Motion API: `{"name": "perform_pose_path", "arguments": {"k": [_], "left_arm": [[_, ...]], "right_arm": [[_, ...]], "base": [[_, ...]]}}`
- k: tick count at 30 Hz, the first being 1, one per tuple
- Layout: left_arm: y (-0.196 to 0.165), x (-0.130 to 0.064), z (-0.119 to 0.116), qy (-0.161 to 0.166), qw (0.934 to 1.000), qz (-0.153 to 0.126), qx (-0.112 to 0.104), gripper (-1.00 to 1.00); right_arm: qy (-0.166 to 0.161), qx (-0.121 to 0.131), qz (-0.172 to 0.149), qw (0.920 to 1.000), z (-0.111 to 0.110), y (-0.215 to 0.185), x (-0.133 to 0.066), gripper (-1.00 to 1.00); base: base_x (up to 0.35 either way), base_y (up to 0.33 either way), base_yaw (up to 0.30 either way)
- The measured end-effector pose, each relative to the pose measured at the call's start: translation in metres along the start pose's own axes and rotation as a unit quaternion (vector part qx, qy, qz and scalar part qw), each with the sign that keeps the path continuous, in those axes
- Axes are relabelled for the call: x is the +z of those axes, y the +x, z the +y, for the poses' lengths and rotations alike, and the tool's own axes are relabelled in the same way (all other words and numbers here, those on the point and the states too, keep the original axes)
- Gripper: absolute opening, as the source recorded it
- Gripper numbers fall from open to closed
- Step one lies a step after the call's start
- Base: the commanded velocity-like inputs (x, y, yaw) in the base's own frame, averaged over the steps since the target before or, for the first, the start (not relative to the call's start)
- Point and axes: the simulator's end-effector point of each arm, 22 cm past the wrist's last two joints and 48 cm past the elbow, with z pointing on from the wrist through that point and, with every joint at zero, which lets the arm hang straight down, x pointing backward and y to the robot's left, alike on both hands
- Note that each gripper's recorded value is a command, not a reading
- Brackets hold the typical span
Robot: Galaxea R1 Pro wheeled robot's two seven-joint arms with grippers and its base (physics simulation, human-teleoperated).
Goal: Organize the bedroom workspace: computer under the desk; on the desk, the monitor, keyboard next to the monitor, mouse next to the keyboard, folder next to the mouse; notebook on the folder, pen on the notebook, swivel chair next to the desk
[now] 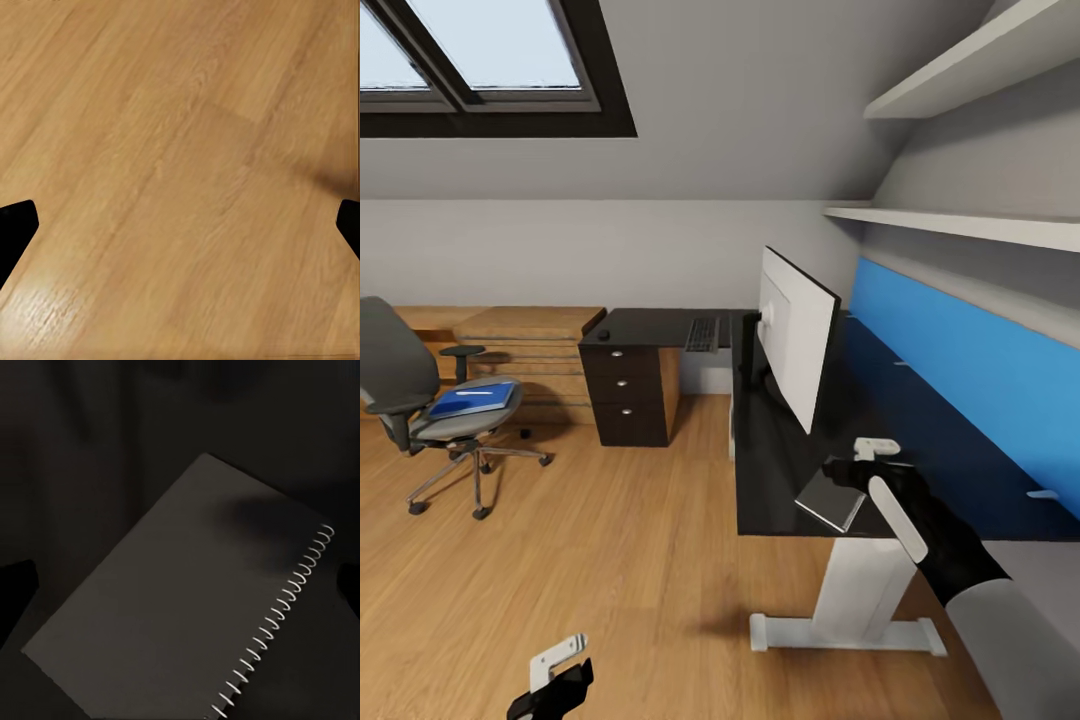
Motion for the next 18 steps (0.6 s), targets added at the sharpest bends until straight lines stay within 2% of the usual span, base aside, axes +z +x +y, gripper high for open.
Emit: {"name": "perform_pose_path", "arguments": {"k": [5,8,18], "left_arm": [[0.009,-0.004,-0.016,0.017,0.9995,0.003,0.025,1.00],[0.018,-0.008,-0.030,0.032,0.9984,0.007,0.047,1.00],[0.019,-0.008,-0.032,0.035,0.9981,0.007,0.051,1.00]], "right_arm": [[0.010,-0.007,-0.008,0.9999,-0.011,0.004,0.006,1.00],[0.031,-0.032,-0.018,0.9988,-0.021,0.003,0.009,1.00],[0.040,-0.036,-0.034,0.9980,-0.027,-0.001,0.011,1.00]], "base": [[0.199,0.000,0.005],[0.106,0.000,0.001],[0.017,0.000,0.000]]}}
